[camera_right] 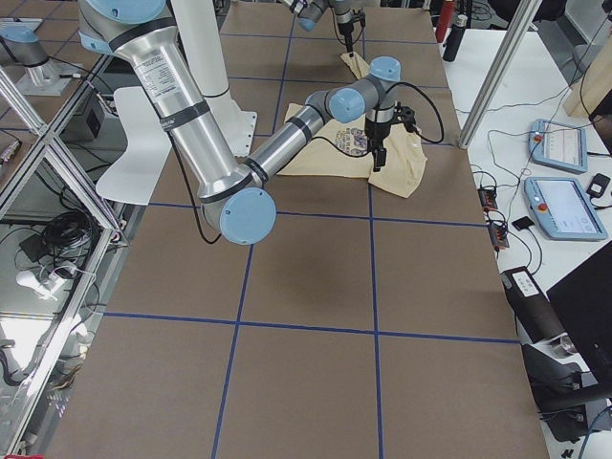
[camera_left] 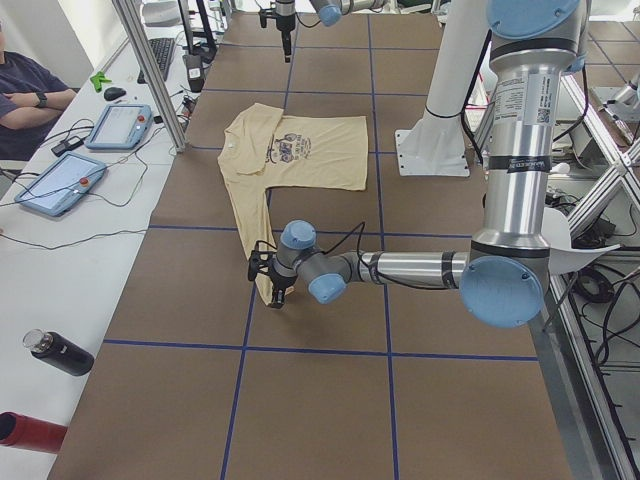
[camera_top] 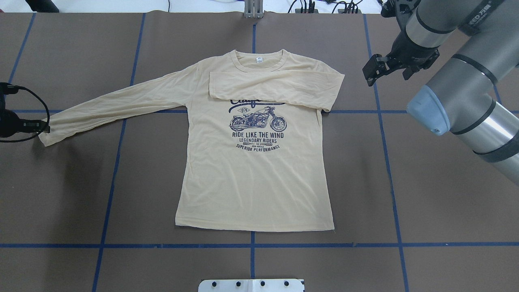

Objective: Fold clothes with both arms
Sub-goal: 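Move the left gripper to the other sleeve cuff and grasp it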

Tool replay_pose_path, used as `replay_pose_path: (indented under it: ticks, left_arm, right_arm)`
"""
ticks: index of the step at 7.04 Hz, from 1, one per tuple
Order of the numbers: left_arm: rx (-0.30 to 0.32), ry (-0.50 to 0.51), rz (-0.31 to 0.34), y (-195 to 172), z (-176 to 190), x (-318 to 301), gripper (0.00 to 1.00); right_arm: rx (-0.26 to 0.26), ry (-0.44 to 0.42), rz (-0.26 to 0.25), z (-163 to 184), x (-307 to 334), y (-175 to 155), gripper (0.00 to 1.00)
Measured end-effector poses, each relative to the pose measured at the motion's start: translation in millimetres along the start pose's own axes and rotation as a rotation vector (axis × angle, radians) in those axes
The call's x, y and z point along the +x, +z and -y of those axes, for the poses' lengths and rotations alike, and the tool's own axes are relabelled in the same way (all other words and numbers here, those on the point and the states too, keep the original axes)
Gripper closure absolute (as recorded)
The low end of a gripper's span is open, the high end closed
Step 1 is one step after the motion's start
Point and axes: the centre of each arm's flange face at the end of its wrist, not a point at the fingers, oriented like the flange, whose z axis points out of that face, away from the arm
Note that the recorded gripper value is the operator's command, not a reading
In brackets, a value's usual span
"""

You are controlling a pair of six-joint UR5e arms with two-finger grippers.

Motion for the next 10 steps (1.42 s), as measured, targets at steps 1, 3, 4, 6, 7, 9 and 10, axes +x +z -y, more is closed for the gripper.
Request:
replay_pose_path:
  ticks: [1,3,4,6,7,9,10]
  left_arm:
    - [-0.002,0.0,0.001,-0.5,-1.5,-0.7,0.37]
    - [-0.005,0.002,-0.001,0.0,-2.6,0.8,0.44]
    - [-0.005,0.003,-0.002,0.0,-2.7,2.0,0.58]
    - [-0.005,0.004,-0.006,-0.1,-1.8,4.7,0.8]
    - [-0.005,0.004,-0.009,-0.5,-1.2,6.4,0.9]
    - [-0.003,0.004,-0.015,-2.0,0.2,10.0,1.0]
    - [-0.002,0.004,-0.021,-3.9,0.9,12.6,1.0]
  right_arm:
    - [0.0,0.001,0.0,0.0,0.0,0.0,0.0]
    - [-0.003,0.003,-0.002,-0.2,1.3,1.6,0.0]
    - [-0.004,0.003,-0.003,-0.3,1.9,2.3,0.0]
    - [-0.006,0.005,-0.004,0.0,2.9,3.6,0.0]
    - [-0.006,0.006,-0.005,0.3,3.6,3.3,0.0]
    - [-0.006,0.009,-0.006,0.1,5.0,3.4,0.0]
    - [-0.006,0.01,-0.007,0.1,5.7,3.4,0.0]
